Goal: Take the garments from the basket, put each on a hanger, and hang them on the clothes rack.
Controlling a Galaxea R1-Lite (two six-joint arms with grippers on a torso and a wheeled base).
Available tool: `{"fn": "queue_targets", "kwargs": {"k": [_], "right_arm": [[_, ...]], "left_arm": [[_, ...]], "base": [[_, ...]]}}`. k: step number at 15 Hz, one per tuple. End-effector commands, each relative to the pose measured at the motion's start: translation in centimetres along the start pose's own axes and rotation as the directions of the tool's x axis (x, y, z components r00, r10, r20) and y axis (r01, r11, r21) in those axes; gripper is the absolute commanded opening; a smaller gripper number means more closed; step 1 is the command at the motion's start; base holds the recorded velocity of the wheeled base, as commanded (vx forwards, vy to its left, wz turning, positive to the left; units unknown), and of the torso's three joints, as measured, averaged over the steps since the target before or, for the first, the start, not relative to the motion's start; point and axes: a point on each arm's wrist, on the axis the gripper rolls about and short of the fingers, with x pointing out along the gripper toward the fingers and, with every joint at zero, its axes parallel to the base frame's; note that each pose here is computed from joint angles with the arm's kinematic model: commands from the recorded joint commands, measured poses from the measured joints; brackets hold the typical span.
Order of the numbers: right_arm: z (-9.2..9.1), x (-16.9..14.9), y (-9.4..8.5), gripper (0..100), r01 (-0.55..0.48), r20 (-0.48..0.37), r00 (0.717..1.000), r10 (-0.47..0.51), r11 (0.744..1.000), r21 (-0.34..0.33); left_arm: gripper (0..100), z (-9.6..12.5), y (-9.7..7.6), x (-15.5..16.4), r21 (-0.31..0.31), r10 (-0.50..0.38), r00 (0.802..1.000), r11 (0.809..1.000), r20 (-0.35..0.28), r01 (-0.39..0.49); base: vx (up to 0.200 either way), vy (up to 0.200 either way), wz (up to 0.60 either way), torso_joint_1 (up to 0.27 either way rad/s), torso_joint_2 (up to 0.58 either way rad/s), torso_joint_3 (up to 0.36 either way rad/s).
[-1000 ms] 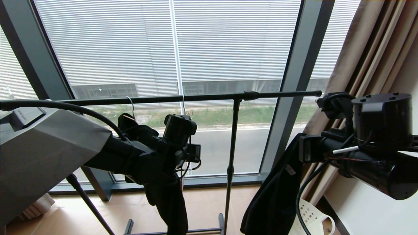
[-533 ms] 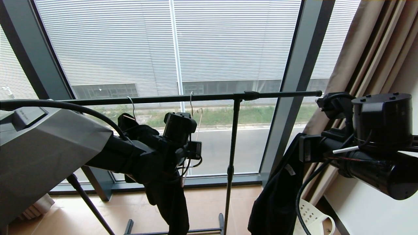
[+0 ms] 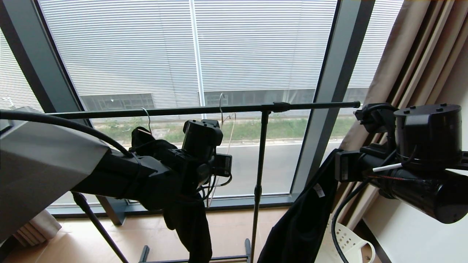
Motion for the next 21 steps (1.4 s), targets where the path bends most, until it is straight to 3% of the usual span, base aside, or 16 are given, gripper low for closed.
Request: {"fn": "queue_targets", "kwargs": {"k": [1, 8, 11, 14, 15, 18, 19, 20, 21], "right_arm": [[0.0, 0.0, 0.0, 0, -0.001, 0.001, 1.0, 0.001, 1.0, 0.001], [-0.1, 0.0, 0.0, 0, 0.0, -0.004, 1.0, 0.0, 1.0, -0.002], [-0.6, 0.9, 0.4, 0, 0.004, -0.03, 1.0, -0.005, 1.0, -0.014], [-1.2, 1.4, 0.5, 0, 0.013, -0.049, 0.999, -0.014, 1.0, -0.027], [-1.3, 1.3, 0.4, 0, 0.022, -0.034, 0.999, -0.023, 0.999, -0.023], [-1.0, 1.3, 0.4, 0, 0.044, -0.012, 0.999, -0.044, 0.998, -0.038], [-1.0, 1.3, 0.4, 0, 0.044, -0.012, 0.999, -0.044, 0.998, -0.038], [-1.1, 1.4, 0.6, 0, 0.074, -0.008, 0.997, -0.076, 0.993, -0.096], [-1.2, 1.7, 0.7, 0, 0.092, -0.009, 0.996, -0.093, 0.99, -0.111]], "left_arm": [[0, 0.1, -0.7, -2.5, 0.017, -0.039, 0.999, 0.999, 0.01, 0.039], [0, -1.6, -0.9, -8.3, 0.06, -0.104, 0.995, 0.993, -0.008, 0.104], [0, -3.3, 1.0, -12.3, 0.087, -0.15, 0.989, 0.985, -0.02, 0.151], [0, -7.4, 3.4, -15.3, 0.154, -0.277, 0.959, 0.947, -0.057, 0.283], [0, -9.6, 4.7, -16.7, 0.187, -0.337, 0.94, 0.921, -0.055, 0.341], [0, -11.8, 6.4, -18.1, 0.219, -0.405, 0.914, 0.888, -0.039, 0.403], [0, -11.8, 6.4, -18.1, 0.219, -0.405, 0.914, 0.888, -0.039, 0.403], [0, -12.6, 6.7, -18.7, 0.217, -0.457, 0.887, 0.862, -0.063, 0.459], [0, -12.8, 6.7, -19.0, 0.217, -0.489, 0.87, 0.844, -0.064, 0.491]], "base": [[0.0, 0.0, 0.0, 0.0, 0.0, 0.0], [0.0, 0.0, 0.0, 0.0, 0.0, 0.0], [0.0, 0.0, 0.0, 0.0, 0.0, 0.0], [0.0, 0.0, 0.0, 0.0, 0.0, 0.0], [0.0, 0.0, 0.0, 0.0, 0.0, 0.0], [0.0, 0.0, 0.0, 0.0, 0.0, 0.0], [0.0, 0.0, 0.0, 0.0, 0.0, 0.0], [0.0, 0.0, 0.0, 0.0, 0.0, 0.0], [0.0, 0.0, 0.0, 0.0, 0.0, 0.0]]}}
